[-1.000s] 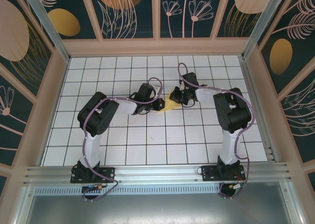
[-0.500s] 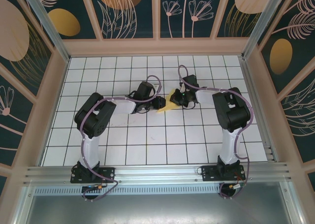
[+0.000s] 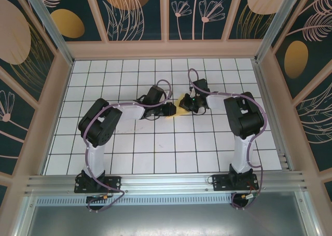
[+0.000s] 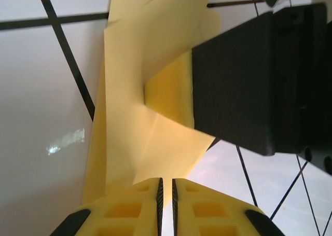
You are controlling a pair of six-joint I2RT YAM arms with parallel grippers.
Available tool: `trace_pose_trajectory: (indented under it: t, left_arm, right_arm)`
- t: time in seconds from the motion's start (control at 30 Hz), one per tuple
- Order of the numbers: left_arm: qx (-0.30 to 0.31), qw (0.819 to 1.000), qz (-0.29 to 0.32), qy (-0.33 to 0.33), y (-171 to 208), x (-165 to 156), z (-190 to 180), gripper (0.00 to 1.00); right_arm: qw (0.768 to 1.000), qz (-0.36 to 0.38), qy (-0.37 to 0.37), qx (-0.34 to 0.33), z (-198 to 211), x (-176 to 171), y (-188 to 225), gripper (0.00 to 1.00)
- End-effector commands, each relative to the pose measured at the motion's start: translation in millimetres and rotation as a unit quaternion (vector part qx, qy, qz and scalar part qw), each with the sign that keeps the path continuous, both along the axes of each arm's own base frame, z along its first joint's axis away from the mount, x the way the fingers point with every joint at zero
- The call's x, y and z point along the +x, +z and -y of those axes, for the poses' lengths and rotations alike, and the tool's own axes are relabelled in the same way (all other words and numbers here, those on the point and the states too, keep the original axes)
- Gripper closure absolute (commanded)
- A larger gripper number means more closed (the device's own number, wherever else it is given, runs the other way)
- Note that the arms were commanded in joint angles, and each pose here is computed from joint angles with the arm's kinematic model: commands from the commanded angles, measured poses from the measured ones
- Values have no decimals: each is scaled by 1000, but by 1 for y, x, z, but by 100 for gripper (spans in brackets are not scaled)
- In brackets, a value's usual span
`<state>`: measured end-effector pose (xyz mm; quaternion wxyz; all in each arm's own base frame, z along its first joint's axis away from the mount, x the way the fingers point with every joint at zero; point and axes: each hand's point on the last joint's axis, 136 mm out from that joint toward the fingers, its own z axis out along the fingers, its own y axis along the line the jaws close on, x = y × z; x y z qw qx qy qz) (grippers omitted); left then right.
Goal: Fold a paper plane with a square sheet of paper (pick it up from the middle)
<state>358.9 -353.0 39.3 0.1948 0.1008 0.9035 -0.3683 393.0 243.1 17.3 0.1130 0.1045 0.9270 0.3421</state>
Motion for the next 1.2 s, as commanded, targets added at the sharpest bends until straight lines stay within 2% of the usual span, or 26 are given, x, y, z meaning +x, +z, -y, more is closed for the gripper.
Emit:
trace_pose_trajectory:
  t: [0.0,0.33,0.67,1.17]
  left_arm:
    - [14,1000,-21,-5,-10,-5,0,84]
    - [78,997,-23,17,-28,-1,-19,85]
    - [112,993,-24,29,-40,-1,-30,87]
    - [159,985,-54,25,-65,-35,-62,95]
  right_arm:
    - [996,-72,-18,-55,21,-23,-49,99]
    - [995,-77,-21,-66,24,-23,-54,99]
    - [994,-82,-22,-71,25,-23,-57,99]
    - [993,-87,-23,-75,26,-24,-61,99]
